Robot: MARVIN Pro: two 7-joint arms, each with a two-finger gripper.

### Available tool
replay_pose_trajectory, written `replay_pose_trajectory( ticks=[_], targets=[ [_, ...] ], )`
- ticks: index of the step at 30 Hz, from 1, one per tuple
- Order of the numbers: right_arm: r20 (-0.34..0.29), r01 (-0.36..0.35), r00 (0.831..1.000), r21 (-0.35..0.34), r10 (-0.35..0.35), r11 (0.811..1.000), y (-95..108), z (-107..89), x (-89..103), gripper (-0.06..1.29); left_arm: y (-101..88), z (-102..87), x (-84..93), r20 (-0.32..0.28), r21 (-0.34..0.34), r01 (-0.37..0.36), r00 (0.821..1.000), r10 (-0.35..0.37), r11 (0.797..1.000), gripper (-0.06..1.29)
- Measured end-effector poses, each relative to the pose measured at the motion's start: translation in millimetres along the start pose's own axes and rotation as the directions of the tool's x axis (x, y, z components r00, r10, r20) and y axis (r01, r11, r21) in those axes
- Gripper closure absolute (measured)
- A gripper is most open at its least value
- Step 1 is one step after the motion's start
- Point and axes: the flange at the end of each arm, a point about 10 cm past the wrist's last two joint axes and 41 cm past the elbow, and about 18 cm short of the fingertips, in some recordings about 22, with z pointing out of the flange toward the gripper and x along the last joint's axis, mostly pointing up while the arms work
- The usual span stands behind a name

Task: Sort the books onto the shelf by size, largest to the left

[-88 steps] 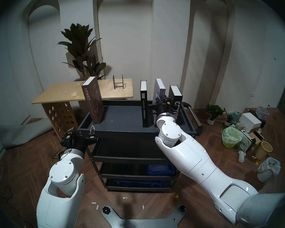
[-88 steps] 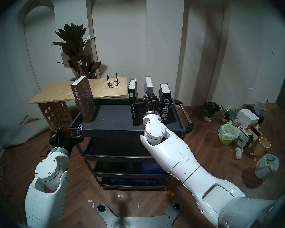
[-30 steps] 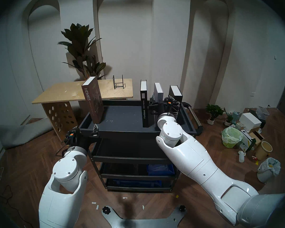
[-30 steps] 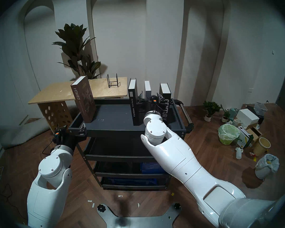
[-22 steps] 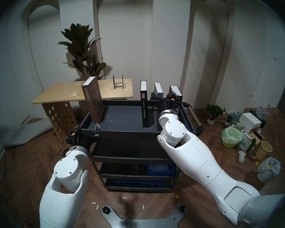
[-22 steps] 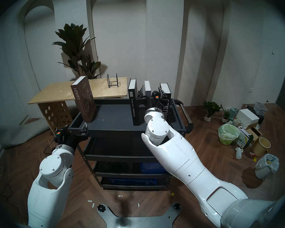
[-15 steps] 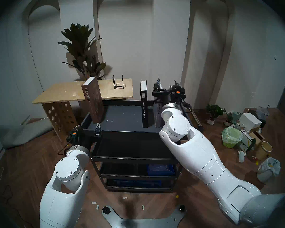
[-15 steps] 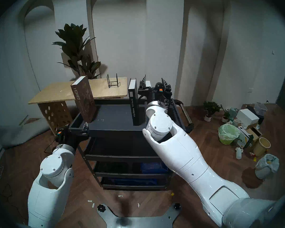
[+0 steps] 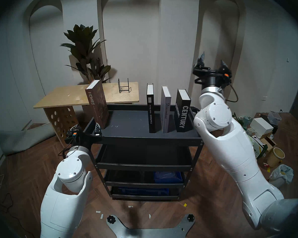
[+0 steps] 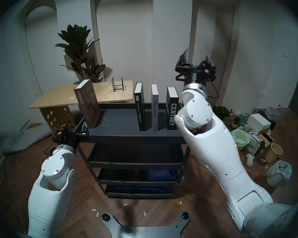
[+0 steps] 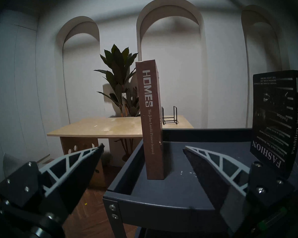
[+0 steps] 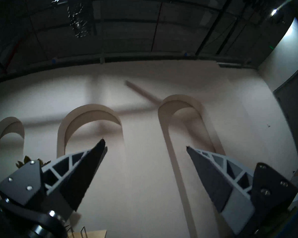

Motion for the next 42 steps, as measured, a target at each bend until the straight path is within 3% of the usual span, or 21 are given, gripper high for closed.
replay_pose_trajectory(
  ticks=[6,11,20,28,42],
  targets=[
    [-0.02,0.069,0.997,-0.099,-0.071,0.993,47,5.2,13.7,0.0,0.1,13.8,7.7,-0.024,0.0,-0.005,1.0,0.005,1.0,0.0],
    [0.032,0.148,0.989,-0.2,-0.144,0.969,95,3.6,10.9,0.0,-1.4,29.1,8.4,-0.029,-0.008,-0.012,1.0,0.012,1.0,0.0],
    [0.148,0.251,0.965,-0.29,-0.216,0.923,150,-9.9,2.1,0.0,-6.1,53.8,4.9,-0.021,-0.031,-0.018,1.0,0.017,0.999,0.0],
    [0.27,0.32,0.931,-0.287,-0.244,0.903,175,-33.6,-13.4,0.0,-15.1,77.1,-1.3,-0.007,-0.047,-0.02,1.0,0.02,0.999,0.0],
    [0.416,0.362,0.875,-0.22,-0.249,0.906,190,-73.3,-24.8,0.0,-23.4,111.3,0.9,-0.012,-0.078,0.0,1.0,-0.001,0.997,0.0]
  ],
)
